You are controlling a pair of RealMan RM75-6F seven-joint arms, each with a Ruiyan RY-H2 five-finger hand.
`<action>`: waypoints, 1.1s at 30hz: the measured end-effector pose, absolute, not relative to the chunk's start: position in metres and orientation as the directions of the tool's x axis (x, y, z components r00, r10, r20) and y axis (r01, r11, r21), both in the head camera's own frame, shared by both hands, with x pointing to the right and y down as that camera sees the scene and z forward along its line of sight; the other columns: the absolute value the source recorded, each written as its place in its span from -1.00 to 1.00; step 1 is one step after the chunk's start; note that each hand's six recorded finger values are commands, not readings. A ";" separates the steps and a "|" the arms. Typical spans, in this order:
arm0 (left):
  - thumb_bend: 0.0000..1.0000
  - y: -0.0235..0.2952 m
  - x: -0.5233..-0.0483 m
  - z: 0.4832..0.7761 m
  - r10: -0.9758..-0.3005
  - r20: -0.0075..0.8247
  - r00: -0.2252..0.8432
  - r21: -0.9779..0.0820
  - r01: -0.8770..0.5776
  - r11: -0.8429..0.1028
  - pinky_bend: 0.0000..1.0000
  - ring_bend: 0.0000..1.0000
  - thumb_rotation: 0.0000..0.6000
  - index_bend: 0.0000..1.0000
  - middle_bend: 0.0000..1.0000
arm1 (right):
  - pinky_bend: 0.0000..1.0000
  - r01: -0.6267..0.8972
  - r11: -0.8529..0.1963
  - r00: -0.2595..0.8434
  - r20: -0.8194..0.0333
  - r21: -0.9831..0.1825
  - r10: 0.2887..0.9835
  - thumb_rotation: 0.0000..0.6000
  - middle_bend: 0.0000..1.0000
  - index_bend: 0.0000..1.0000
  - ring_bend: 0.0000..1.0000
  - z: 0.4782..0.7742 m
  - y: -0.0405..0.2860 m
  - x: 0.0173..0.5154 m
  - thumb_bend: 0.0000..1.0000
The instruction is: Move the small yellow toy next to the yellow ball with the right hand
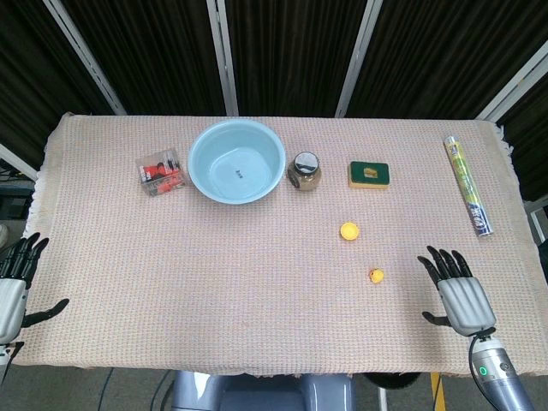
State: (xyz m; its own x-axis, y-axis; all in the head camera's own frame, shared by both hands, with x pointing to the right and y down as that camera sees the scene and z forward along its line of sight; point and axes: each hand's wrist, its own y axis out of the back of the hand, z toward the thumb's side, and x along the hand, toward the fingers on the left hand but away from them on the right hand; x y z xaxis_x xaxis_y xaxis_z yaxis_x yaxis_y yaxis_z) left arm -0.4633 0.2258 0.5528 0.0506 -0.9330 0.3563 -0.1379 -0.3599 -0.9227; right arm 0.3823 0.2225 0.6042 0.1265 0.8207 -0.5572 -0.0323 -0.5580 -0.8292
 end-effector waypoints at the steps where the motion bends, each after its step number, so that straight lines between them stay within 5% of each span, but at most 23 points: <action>1: -1.00 0.225 -0.464 0.553 -0.933 0.357 0.049 -0.922 -0.141 -0.360 -0.57 -1.00 1.00 -1.00 -1.00 | -1.00 -0.031 -0.559 0.128 -0.558 -0.828 0.820 1.00 -1.00 -0.76 -1.00 0.606 0.221 0.380 -1.00; 33: -1.00 0.225 -0.458 0.550 -0.934 0.348 0.078 -0.926 -0.129 -0.355 -0.57 -1.00 1.00 -1.00 -1.00 | -1.00 0.082 -0.594 0.070 -0.590 -0.800 0.805 1.00 -1.00 -0.28 -1.00 0.710 0.210 0.324 -0.80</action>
State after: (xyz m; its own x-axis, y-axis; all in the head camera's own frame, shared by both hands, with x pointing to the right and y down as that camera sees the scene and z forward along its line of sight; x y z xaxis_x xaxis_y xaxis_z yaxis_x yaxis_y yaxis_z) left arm -0.4582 0.2250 0.5503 0.0778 -0.9344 0.3477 -0.1288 -0.3553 -0.9258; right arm 0.3237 0.2104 0.7102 0.0699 0.8046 -0.5897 0.0821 -0.5938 -0.8004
